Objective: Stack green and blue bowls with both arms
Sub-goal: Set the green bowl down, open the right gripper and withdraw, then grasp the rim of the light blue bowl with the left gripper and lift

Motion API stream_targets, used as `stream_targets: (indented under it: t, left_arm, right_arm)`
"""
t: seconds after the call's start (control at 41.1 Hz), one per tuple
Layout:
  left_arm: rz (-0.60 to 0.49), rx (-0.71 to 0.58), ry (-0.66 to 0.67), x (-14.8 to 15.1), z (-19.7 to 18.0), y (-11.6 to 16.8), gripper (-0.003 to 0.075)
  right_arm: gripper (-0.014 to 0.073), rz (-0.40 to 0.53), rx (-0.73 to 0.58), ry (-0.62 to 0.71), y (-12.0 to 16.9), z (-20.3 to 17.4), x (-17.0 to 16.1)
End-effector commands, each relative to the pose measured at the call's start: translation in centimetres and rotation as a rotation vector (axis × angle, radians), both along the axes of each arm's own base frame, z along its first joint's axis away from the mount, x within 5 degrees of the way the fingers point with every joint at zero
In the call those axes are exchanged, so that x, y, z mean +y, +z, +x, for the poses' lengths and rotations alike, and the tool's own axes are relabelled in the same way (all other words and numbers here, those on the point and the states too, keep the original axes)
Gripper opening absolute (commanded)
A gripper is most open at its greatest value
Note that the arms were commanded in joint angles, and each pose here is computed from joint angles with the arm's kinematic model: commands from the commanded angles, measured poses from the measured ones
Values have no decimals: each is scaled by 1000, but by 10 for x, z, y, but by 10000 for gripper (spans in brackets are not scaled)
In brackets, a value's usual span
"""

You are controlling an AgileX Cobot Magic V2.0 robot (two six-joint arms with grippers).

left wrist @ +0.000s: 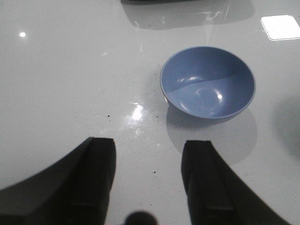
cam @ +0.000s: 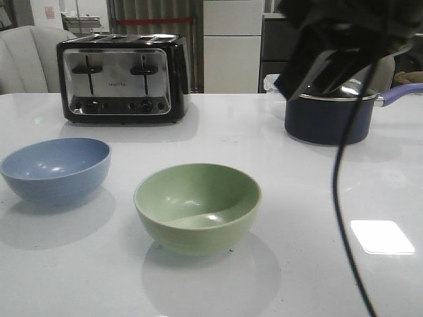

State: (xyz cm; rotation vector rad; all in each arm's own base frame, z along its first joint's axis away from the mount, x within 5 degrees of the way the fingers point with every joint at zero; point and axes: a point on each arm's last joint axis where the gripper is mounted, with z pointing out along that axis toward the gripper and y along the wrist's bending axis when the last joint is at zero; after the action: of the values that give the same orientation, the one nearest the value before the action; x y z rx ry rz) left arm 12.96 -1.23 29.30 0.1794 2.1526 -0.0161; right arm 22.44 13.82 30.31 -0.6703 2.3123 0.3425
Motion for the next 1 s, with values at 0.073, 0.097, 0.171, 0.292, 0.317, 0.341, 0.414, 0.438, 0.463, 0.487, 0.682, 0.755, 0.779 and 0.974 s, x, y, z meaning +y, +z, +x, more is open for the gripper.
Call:
stream_targets:
  t: [0.073,0.097,0.171,0.292,0.317,0.341,0.414,0.438,0.463,0.487,0.682,0.755,0.779,0.974]
  left_arm:
    - [-18,-102,-3,-1,5,15,383]
    - [-18,-102,-3,-1,5,15,383]
    - [-18,-102,-3,-1,5,15,383]
    - [-18,-102,-3,-1,5,15,383]
    - [-18,-102,-3,-1,5,15,383]
    - [-18,-103,-3,-1,5,16,383]
    - [-18,-103,-3,-1,5,16,383]
    - [-18,-103,-3,-1,5,16,383]
    - [-18,-103,-3,-1,5,16,383]
    - [-18,-103,-3,-1,5,16,383]
    - [-16,-99,-4,-2,13,25,384]
    - [-3,-73,-10,-3,22,29,388]
    - [5,-57,-15,-4,26,29,397]
    - [18,68,-17,-8,68,29,578]
  right_arm:
    - [406,64,-156,14,27,-43,-25]
    - [406,62,-153,15,26,-48,-27]
    - [406,69,-165,16,25,-63,-36]
    - [406,82,-186,17,21,-83,-48]
    - [406,83,-189,18,20,-86,-49]
    - [406,87,-195,18,20,-90,-51]
    - [406,84,-190,21,17,-99,-56]
    - [406,85,-191,22,16,-101,-58]
    - [406,85,-191,23,16,-104,-59]
    - [406,87,-192,24,16,-106,-60]
    - [406,92,-201,25,18,-111,-63]
    - [406,92,-201,25,18,-111,-63]
    - [406,92,-201,25,18,-111,-63]
    - [406,92,-201,25,18,-111,-63]
